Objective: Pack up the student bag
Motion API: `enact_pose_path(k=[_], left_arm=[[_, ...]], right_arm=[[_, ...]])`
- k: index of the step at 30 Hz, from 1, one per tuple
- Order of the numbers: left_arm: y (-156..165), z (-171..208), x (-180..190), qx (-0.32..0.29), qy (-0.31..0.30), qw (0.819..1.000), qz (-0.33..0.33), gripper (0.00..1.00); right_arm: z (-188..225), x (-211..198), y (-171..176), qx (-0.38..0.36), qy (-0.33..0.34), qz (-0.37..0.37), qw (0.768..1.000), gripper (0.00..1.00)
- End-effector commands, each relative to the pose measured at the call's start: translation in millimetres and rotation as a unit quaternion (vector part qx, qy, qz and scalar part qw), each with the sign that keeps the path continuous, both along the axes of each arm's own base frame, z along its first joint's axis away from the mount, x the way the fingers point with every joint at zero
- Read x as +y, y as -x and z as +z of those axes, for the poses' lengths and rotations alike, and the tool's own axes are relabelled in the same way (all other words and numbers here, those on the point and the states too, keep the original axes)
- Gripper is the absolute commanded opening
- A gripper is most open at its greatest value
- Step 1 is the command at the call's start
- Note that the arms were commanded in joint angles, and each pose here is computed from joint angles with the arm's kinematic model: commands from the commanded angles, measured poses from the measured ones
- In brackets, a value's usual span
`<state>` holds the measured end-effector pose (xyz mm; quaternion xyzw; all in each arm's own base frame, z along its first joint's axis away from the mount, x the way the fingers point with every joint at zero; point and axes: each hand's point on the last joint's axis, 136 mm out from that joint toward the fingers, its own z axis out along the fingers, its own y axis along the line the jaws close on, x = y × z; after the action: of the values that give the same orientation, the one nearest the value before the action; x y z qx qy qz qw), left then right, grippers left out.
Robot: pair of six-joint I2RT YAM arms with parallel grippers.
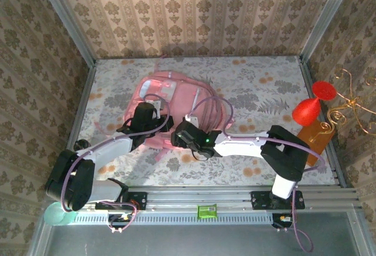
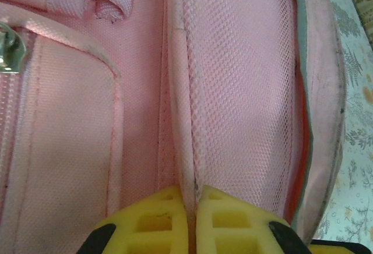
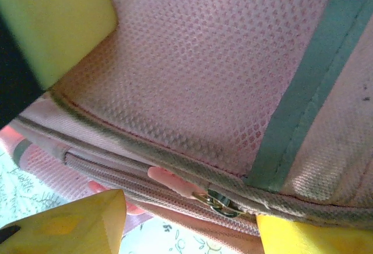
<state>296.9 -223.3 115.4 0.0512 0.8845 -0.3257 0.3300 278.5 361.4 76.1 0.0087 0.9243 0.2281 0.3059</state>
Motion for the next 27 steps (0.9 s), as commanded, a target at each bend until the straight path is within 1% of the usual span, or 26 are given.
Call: enact_pose_path(k=[1,4,7,12,16,22,27], left_arm=[[17,18,-18,-0.004,0.034,0.998,-0.046,0.0],[18,18,-18,-0.006,0.033,0.998,-0.047,0.0],[18,19,-17,-0.007,0.032,0.998,-0.048,0.0],[18,15,-14,-0.011,0.021,0.999,-0.044,0.0],[17,15,-14,-0.013,0.019,0.999,-0.046,0.0],[17,14,-13,-0.015,0.014,0.999,-0.046,0.0],[17,14,-14,-0.015,0.014,0.999,-0.048,0.0]], right_arm=[[3,5,-16,-0.029,0.005,-0.037,0.999,0.63],[2,0,-21,-0.046,0.023,-0.054,0.997,0.63],[2,-12,-24,-0.059,0.042,-0.071,0.995,0.59],[10,-25,-19,-0.072,0.039,-0.076,0.994,0.45],[10,-31,-13,-0.067,0.03,-0.079,0.994,0.37],[10,-34,-10,-0.067,0.027,-0.077,0.994,0.3],[10,-29,-10,-0.068,0.024,-0.07,0.995,0.21]])
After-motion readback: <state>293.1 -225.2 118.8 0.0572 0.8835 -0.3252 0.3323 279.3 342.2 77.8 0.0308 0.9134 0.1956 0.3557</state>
